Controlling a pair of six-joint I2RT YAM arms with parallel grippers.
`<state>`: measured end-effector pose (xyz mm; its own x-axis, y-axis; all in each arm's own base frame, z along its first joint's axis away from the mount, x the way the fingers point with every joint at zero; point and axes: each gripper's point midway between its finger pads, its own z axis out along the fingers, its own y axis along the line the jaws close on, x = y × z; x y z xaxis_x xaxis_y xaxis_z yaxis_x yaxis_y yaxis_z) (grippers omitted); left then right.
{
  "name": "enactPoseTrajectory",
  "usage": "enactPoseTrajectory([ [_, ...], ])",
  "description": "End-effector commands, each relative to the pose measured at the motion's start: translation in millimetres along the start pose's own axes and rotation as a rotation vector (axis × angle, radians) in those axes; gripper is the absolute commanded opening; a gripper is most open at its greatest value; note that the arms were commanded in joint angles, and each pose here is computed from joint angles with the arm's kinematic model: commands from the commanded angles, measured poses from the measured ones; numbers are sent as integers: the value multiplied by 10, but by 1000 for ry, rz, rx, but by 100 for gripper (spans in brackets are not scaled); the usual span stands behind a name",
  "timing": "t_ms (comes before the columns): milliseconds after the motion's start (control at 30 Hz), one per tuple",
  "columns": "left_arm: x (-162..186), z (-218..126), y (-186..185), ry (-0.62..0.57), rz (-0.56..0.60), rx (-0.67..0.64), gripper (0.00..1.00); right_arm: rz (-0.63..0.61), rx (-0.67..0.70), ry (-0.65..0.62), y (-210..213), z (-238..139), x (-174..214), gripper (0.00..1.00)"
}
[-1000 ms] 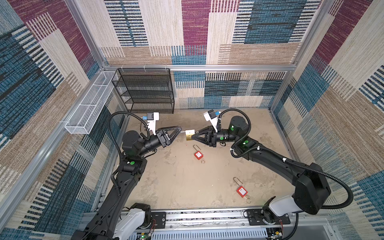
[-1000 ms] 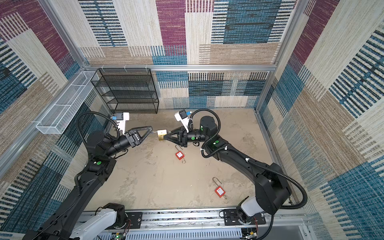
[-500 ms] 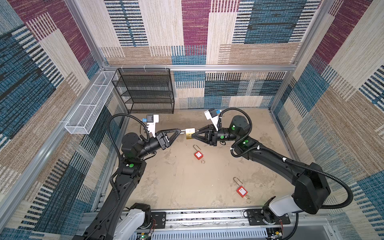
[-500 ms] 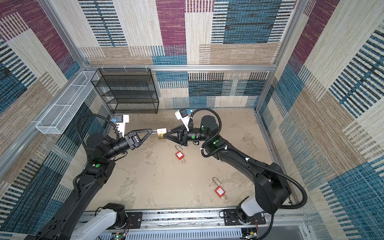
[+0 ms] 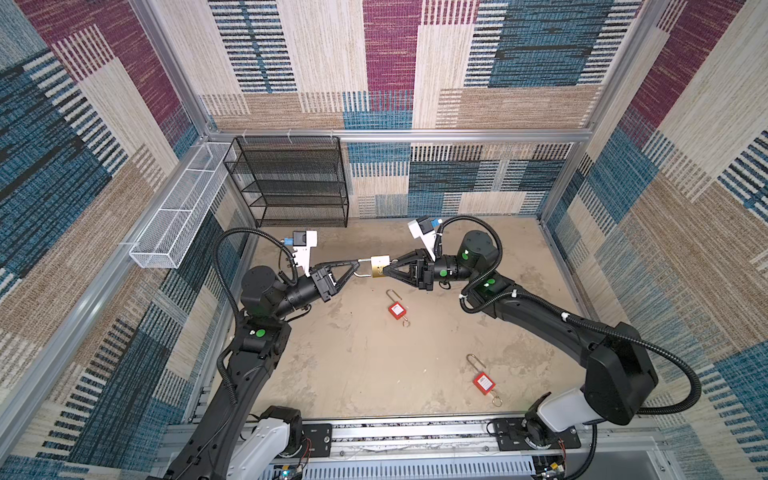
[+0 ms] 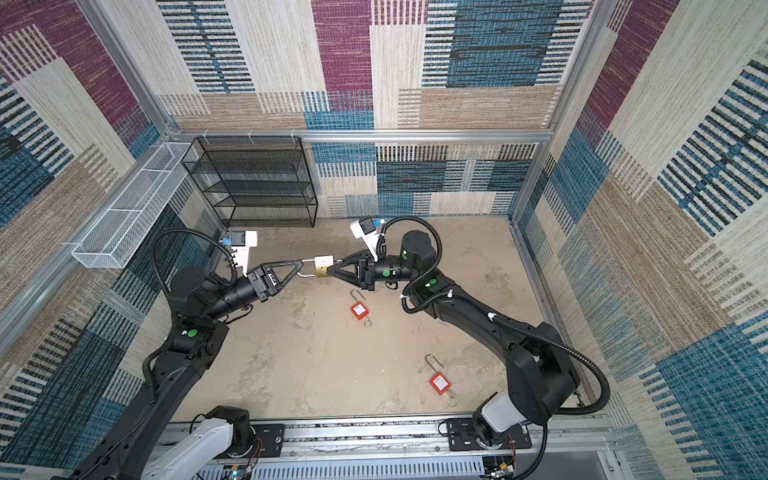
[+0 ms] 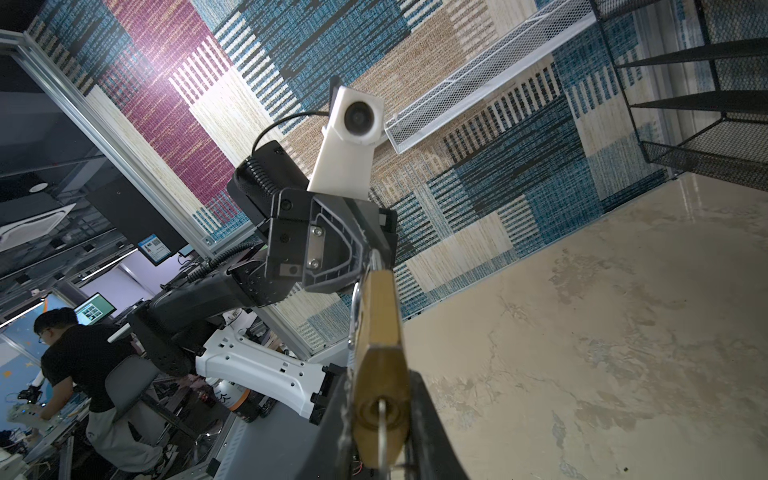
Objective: Lock with the key
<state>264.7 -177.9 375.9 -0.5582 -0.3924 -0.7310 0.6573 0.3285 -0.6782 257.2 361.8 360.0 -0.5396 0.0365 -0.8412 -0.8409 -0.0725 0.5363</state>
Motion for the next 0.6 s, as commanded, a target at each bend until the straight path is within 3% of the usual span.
enactPoseTrajectory([
  [0,-20,-31,-67,-21,122,15,4,-26,-75,-4,169,20,-101,0],
  [267,-30,-114,-180,-42,290,10,3,2,-102,24,214,27,-91,0],
  [567,-91,-55,-202,-78,231,82,2,7,-106,-9,205,31,-121,0],
])
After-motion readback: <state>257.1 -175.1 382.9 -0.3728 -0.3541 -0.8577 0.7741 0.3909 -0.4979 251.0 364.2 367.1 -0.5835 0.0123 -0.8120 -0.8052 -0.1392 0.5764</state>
